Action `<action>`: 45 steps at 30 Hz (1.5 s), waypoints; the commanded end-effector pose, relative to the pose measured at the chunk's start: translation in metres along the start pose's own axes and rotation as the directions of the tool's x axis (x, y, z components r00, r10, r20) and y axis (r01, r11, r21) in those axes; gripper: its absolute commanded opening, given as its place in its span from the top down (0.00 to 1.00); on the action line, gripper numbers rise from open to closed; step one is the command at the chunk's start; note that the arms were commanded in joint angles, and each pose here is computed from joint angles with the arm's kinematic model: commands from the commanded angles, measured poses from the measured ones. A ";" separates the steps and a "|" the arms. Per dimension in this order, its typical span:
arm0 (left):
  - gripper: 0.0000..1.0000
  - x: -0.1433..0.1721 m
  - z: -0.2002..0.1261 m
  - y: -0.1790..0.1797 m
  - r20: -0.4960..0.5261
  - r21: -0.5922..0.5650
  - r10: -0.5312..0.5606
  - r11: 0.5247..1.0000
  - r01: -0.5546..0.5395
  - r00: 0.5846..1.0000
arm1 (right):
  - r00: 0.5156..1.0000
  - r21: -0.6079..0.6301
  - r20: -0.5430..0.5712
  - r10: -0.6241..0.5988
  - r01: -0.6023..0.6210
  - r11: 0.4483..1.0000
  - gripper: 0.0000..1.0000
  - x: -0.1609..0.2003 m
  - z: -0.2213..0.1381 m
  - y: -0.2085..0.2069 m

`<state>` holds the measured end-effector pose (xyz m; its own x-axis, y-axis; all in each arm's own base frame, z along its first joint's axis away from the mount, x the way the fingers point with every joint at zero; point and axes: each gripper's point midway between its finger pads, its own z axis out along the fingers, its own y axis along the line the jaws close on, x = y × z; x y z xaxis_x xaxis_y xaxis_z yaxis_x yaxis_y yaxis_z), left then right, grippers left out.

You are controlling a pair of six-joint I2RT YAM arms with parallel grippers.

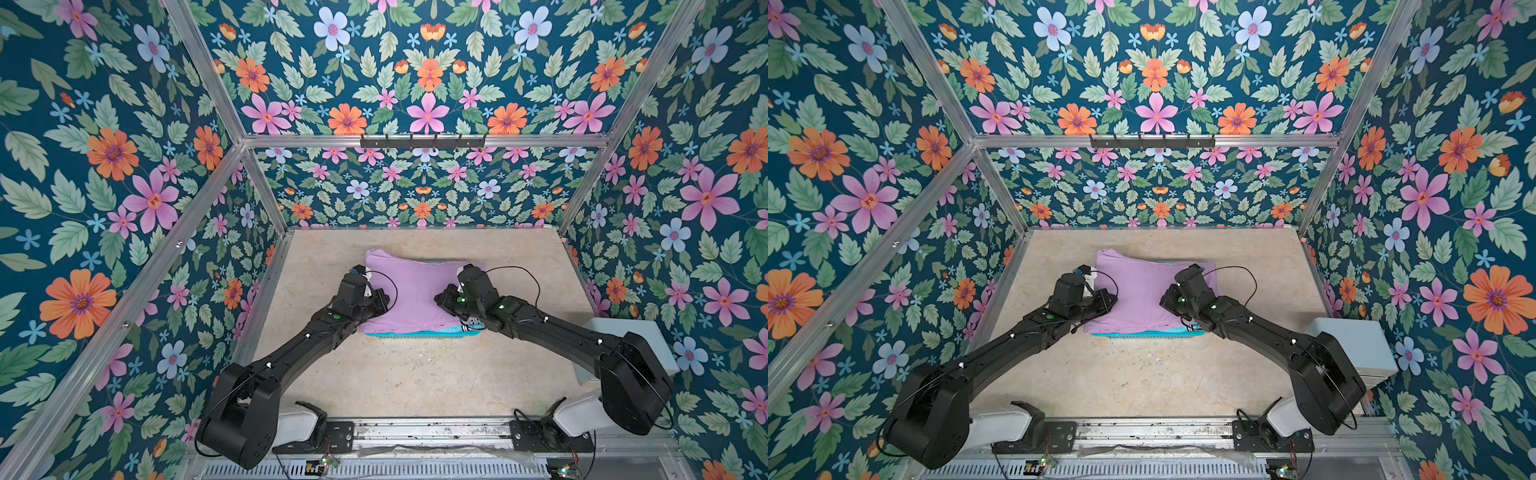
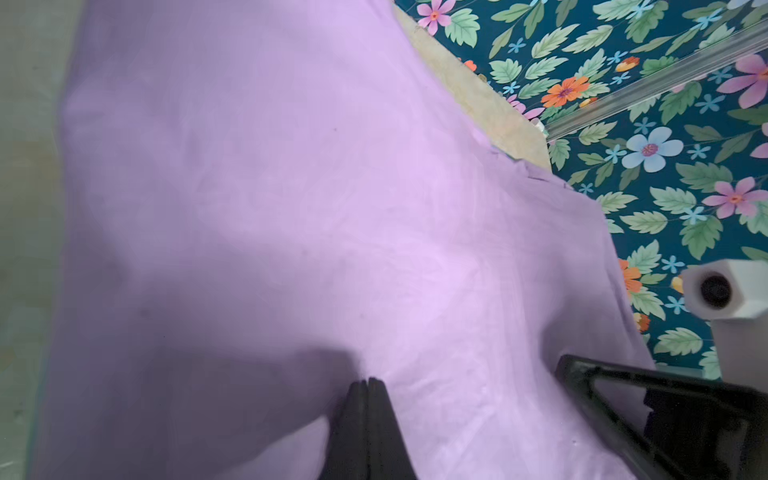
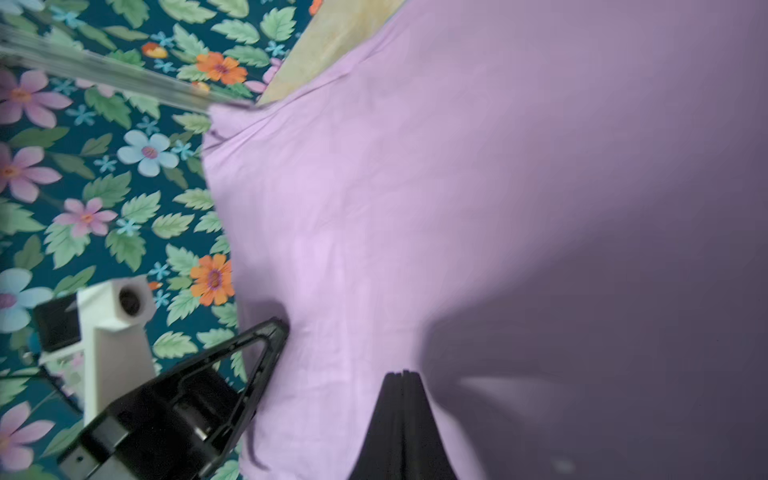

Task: Put the folded long pants in the basket
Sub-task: Place the long pant in the basket.

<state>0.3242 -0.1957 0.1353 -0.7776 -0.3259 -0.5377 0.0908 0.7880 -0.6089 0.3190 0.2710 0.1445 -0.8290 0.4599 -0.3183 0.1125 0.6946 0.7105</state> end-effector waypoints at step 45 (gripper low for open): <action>1.00 -0.085 -0.059 -0.059 0.156 0.061 0.088 0.993 -0.099 0.984 | 0.978 -0.035 0.205 -0.024 0.032 0.999 1.00 -0.088 -0.117 -0.028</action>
<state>0.3381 -0.1601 0.2520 -0.6082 -0.4005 -0.6854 0.1186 0.8078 -0.5774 0.3150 0.1320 0.2260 -0.6544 0.5885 -0.4748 0.0995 0.6896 0.7174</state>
